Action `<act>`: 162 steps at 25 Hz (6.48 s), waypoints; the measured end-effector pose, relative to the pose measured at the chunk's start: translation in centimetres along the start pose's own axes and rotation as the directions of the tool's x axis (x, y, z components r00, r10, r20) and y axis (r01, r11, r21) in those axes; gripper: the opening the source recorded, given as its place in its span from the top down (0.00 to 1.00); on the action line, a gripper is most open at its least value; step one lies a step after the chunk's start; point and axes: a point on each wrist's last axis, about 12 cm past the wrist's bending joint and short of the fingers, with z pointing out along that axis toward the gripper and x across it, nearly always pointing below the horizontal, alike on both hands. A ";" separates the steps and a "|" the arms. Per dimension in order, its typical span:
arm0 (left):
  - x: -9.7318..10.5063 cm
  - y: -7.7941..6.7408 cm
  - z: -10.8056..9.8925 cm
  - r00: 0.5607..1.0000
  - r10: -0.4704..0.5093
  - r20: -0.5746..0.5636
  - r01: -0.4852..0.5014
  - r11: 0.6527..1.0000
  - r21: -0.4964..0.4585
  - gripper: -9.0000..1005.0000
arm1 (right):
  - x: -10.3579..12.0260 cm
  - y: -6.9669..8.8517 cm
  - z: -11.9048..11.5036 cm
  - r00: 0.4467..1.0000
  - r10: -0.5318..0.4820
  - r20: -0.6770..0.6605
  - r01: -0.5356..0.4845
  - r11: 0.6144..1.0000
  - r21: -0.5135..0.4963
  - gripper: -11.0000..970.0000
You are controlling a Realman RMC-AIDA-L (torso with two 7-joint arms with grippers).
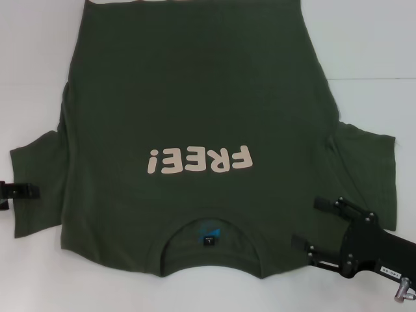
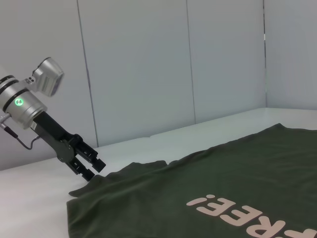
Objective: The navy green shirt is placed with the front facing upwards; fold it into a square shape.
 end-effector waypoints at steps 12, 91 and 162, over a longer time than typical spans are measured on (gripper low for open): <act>-0.2 -0.3 0.4 1.000 0.014 -0.011 -0.015 1.000 -0.008 0.15 | 0.0 -0.1 0.0 1.000 0.000 -0.001 0.000 1.000 0.005 0.04; -3.7 -0.8 -2.2 0.996 0.019 0.089 -0.019 1.000 0.003 0.99 | -0.2 -0.5 0.0 1.000 -0.007 0.008 0.007 1.000 0.031 0.04; -1.7 -12.1 7.8 0.999 0.019 0.049 -0.030 0.972 0.233 0.98 | -0.1 -0.1 -0.1 1.000 0.001 0.017 -0.002 1.000 0.024 0.04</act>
